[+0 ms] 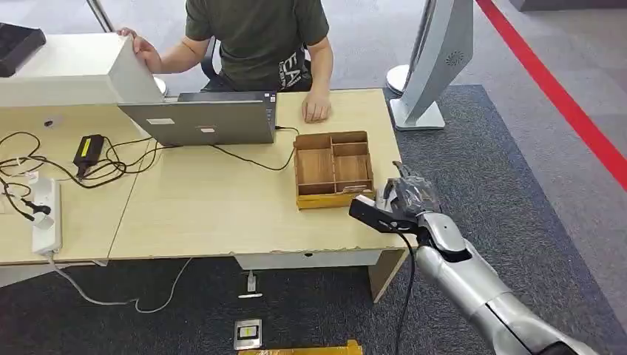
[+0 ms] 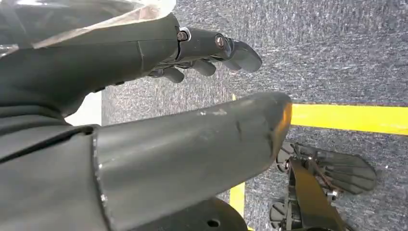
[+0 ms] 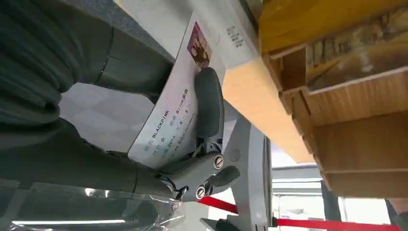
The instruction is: Pass the card to the sensor for recognition and then transmit it.
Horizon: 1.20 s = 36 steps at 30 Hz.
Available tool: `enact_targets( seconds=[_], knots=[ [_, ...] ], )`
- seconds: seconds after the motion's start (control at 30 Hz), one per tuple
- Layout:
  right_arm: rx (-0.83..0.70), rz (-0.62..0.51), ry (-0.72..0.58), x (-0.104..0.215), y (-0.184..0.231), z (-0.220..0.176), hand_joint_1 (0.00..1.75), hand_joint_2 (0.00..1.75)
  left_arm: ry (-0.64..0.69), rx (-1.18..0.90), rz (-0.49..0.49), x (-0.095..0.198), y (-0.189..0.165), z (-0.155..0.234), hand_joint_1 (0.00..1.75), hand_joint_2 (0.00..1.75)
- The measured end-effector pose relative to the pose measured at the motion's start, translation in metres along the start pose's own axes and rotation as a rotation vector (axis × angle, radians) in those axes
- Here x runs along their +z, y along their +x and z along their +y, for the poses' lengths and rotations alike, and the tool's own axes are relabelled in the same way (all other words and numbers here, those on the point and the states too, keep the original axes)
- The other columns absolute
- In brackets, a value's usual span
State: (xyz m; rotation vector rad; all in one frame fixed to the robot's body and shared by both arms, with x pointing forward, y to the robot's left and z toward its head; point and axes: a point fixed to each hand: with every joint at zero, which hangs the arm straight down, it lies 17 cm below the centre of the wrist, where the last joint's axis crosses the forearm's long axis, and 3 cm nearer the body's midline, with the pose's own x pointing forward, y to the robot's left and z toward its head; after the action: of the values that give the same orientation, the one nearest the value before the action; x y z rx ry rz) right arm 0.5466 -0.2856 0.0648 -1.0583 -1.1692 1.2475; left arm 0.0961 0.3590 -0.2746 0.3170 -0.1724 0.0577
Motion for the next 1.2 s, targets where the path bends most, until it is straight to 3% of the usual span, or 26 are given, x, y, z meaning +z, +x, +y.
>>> enact_targets(
  seconds=[0.53, 0.83, 1.2],
  knots=[
    [0.004, 0.03, 0.078, 0.001, -0.004, 0.033, 1.75, 1.75, 0.006, 0.029, 0.007, 0.0, -0.001, -0.001, 0.0, 0.0],
    [0.021, 0.093, 0.064, -0.012, -0.029, 0.012, 1.75, 1.75, 0.014, 0.049, 0.055, 0.0, -0.01, 0.0, 0.0, 0.0],
    [-0.004, 0.061, 0.104, -0.006, -0.01, 0.033, 1.75, 1.75, 0.048, 0.105, 0.093, 0.002, -0.015, 0.0, 0.0, 0.0]
  ],
)
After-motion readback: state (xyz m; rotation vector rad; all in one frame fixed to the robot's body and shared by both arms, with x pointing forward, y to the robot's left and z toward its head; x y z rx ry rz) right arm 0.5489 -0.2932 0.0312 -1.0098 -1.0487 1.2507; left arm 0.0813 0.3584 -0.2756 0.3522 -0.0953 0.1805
